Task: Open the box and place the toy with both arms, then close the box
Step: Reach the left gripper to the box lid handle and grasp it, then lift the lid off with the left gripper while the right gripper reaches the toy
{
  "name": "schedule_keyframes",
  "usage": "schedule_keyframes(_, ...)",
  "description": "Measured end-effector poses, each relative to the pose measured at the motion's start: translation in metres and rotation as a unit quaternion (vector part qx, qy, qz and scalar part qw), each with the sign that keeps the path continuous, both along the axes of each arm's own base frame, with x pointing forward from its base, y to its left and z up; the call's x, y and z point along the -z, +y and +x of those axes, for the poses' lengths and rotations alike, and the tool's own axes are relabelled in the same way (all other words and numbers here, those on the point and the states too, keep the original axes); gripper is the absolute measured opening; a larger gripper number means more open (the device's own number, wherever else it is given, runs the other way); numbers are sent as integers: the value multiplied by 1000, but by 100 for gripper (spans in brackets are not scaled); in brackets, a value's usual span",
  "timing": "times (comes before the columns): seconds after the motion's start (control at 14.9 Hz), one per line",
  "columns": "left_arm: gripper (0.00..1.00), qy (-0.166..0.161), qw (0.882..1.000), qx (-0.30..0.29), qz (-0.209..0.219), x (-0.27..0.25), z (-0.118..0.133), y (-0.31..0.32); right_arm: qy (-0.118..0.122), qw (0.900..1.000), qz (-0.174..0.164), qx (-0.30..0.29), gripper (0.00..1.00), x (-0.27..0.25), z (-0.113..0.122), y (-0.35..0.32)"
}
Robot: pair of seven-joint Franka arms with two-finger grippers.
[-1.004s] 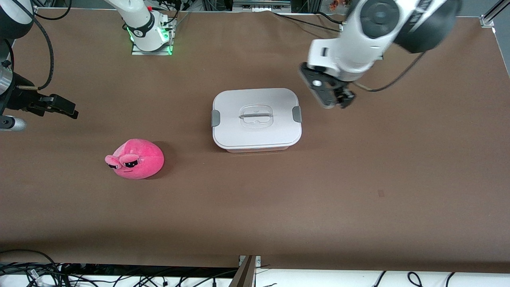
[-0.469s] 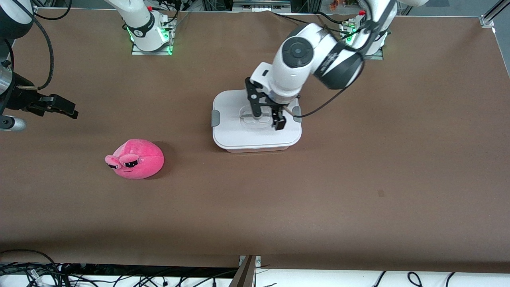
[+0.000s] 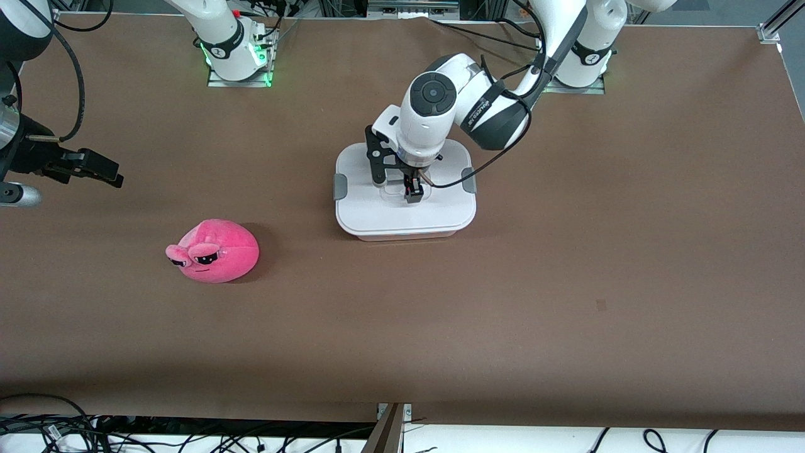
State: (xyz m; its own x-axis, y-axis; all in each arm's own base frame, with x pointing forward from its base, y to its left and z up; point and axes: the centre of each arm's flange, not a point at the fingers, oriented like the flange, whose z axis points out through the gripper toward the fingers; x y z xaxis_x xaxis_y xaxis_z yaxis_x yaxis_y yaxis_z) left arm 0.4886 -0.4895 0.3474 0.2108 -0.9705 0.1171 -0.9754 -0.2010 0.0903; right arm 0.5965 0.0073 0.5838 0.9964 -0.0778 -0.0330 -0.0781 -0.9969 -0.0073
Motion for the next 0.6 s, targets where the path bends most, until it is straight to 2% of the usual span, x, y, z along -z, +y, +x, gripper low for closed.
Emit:
schedule_keyframes(0.13, 56, 1, 1000, 2, 1, 1, -2, -2, 0, 1000, 0, 0, 100, 0, 0, 0)
schedule_keyframes(0.2, 42, 1, 1000, 3, 1, 1, -3, -3, 0, 1000, 0, 0, 100, 0, 0, 0)
schedule_keyframes(0.4, 15, 0, 1000, 5, 0, 0, -3, -3, 0, 1000, 0, 0, 100, 0, 0, 0)
schedule_keyframes(0.47, 7, 1, 1000, 9, 1, -2, -3, -3, 0, 1000, 0, 0, 100, 0, 0, 0)
schedule_keyframes(0.6, 7, 9, 1000, 18, 6, -12, -6, -6, 0, 1000, 0, 0, 100, 0, 0, 0)
